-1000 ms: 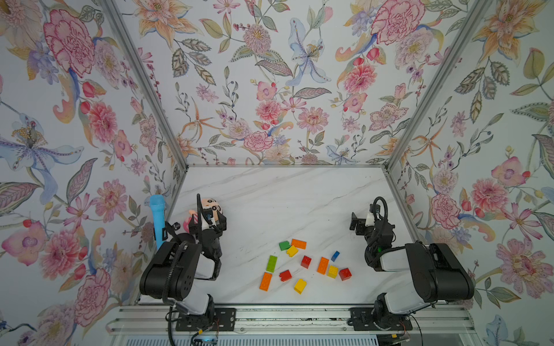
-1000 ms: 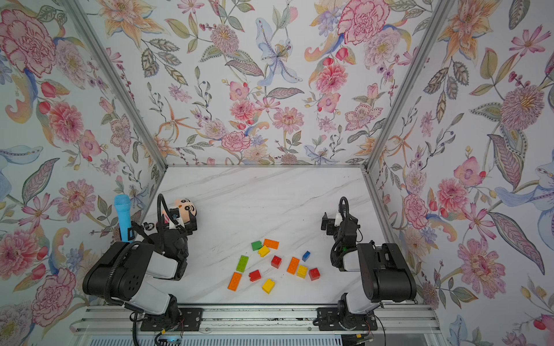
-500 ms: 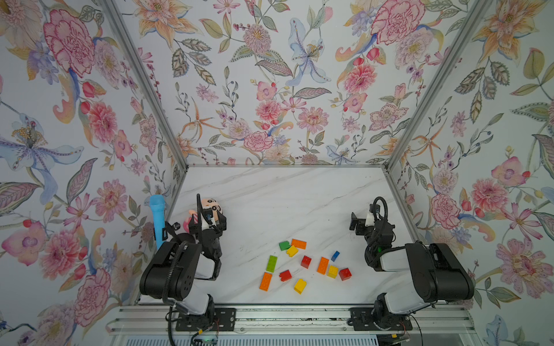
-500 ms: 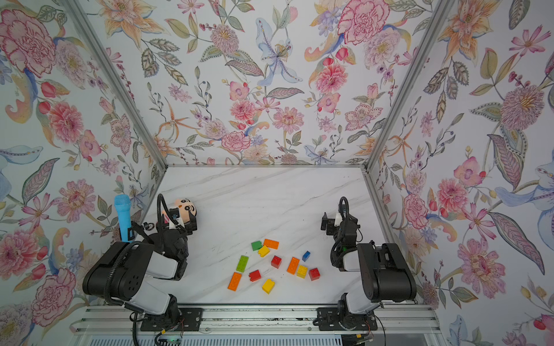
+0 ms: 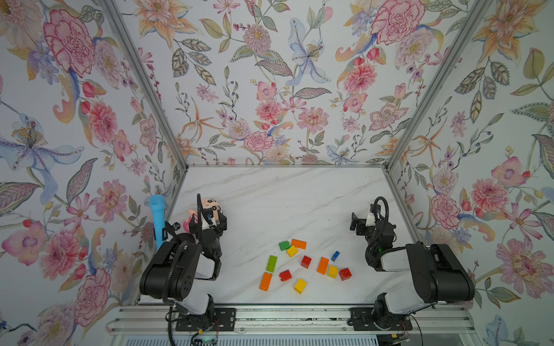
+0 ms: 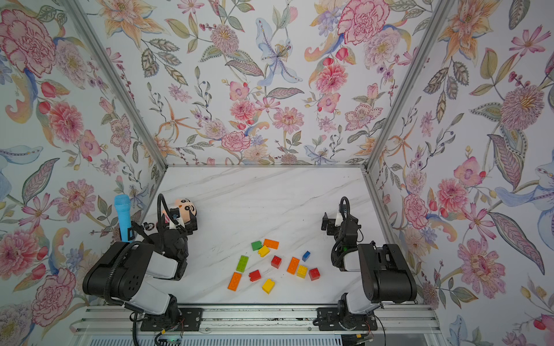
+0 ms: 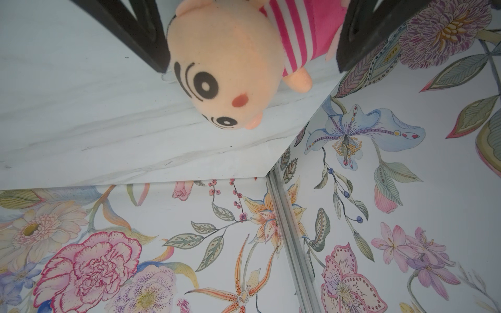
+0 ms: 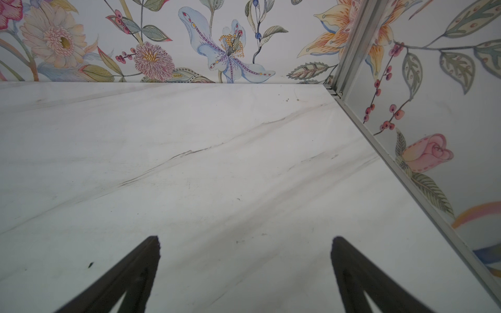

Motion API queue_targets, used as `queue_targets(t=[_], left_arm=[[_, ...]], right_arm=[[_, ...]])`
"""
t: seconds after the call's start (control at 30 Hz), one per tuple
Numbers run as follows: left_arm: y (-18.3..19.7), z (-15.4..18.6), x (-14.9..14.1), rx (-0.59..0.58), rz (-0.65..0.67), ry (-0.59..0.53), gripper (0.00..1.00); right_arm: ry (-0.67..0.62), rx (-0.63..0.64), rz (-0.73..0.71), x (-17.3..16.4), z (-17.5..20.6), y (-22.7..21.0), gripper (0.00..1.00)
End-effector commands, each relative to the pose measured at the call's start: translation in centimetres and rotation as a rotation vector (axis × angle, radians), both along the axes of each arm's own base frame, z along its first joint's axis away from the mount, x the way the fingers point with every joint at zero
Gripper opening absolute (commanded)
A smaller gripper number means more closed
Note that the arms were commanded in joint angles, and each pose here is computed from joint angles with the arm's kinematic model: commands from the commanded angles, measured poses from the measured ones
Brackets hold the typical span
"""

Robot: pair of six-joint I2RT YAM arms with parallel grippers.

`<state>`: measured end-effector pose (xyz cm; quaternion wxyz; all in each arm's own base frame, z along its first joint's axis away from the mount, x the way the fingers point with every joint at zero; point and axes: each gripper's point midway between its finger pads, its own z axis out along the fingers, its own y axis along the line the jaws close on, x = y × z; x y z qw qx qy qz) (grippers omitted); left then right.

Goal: Assemble the letter p with lego
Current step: Pick up the lego brick from the center of the board.

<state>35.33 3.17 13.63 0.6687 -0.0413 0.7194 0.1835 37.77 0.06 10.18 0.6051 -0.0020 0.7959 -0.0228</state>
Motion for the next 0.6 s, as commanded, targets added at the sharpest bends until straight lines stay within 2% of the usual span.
queue_targets(t=[0.0, 0.13, 0.23, 0.33, 0.43, 0.57], left_arm=[[-1.5, 3.3, -1.9, 0.045, -0.047, -0.118, 0.99], [-3.1, 5.9, -3.8, 0.118, -0.044, -0.164, 0.99], [-4.7, 7.2, -3.6, 0.078, -0.082, -0.148, 0.99], [-5.3, 8.5, -2.7, -0.093, -0.103, -0.100, 0.99], [-5.6, 8.7, -3.1, -0.265, -0.118, -0.064, 0.99], [-5.8, 7.5, -4.5, -0.438, -0.141, -0.050, 0.99]], right_arm=[[-0.051, -0.012, 0.020, 0.4, 3.3, 0.3, 1.00], [-0.089, 0.013, 0.030, -0.4, 7.1, 1.2, 1.00], [-0.117, 0.119, 0.021, -1.3, 9.8, 1.7, 1.00], [-0.092, 0.257, -0.031, -2.2, 11.8, 1.3, 1.00], [-0.038, 0.364, -0.076, -3.5, 12.8, 0.9, 1.00], [0.050, 0.464, -0.105, -5.5, 11.8, 0.4, 1.00]])
